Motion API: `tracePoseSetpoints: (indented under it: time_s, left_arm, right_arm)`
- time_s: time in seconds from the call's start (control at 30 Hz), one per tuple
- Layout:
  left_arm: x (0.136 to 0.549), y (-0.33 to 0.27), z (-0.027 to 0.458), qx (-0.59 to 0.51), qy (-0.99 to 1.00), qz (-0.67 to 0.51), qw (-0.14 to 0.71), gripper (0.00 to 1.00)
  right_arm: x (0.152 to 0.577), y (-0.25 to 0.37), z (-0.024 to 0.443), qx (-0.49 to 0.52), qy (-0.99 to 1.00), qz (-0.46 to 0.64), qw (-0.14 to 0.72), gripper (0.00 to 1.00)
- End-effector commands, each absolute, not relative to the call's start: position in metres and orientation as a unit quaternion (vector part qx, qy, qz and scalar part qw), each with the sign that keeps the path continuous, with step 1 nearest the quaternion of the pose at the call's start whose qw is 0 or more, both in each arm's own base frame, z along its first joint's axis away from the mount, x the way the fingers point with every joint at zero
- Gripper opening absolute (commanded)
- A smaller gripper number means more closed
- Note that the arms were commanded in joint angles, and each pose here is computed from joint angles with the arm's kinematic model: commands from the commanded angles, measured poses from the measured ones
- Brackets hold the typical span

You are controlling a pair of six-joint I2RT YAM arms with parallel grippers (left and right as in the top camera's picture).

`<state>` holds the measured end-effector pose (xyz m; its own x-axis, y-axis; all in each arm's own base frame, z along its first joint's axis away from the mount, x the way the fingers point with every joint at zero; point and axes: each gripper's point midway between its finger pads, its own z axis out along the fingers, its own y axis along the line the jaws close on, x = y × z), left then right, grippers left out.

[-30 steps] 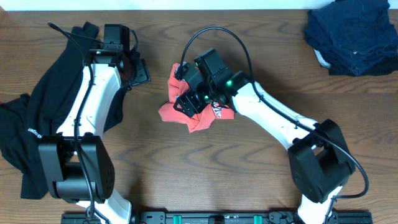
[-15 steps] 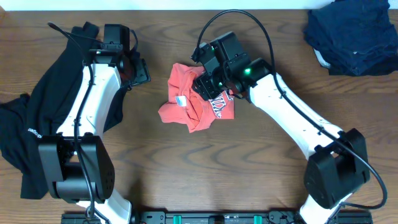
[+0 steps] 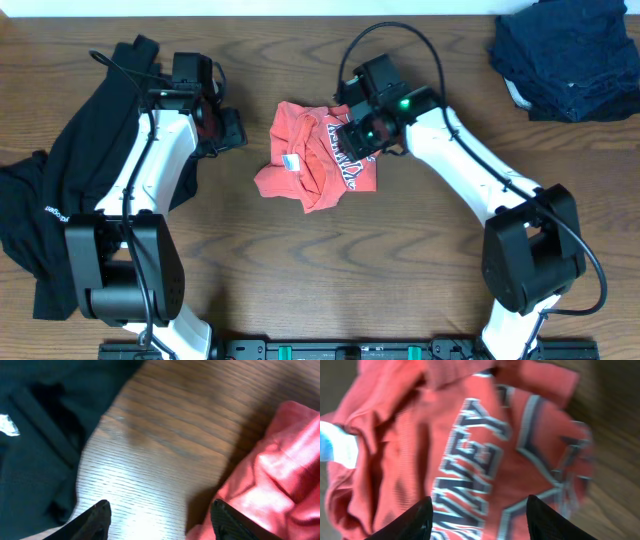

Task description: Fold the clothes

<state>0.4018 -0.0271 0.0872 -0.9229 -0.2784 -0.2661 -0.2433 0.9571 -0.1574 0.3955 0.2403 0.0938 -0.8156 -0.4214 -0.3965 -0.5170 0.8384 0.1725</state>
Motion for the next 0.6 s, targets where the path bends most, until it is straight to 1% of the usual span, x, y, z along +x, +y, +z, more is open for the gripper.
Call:
tracePoseSetpoints:
  time_s: [0.0,0.1,0.27,0.4,0.57]
  left_arm:
    - [0.4,-0.057,0.084,-0.063,0.983,-0.102,0.137,0.65]
    - [0.403,-0.081,0.084,0.012,0.983,-0.112,0.148,0.65]
    - [0.412,-0.117,0.077,0.108,0.973,-0.112,0.172,0.66]
    - [0.414,-0.137,0.064,0.149,0.967,-0.117,0.172,0.66]
    - [0.416,-0.147,0.059,0.16,0.962,-0.138,0.173,0.65]
  right_arm:
    - [0.404,0.234,0.095,-0.229,0.946,0.137,0.182,0.57]
    - [0.412,0.227,0.097,-0.219,0.947,0.137,0.19,0.54]
    - [0.425,0.196,0.099,-0.182,0.955,0.132,0.192,0.53]
    - [0.431,0.164,0.102,-0.148,0.963,0.125,0.188,0.52]
    - [0.436,0.131,0.106,-0.112,0.969,0.118,0.186,0.52]
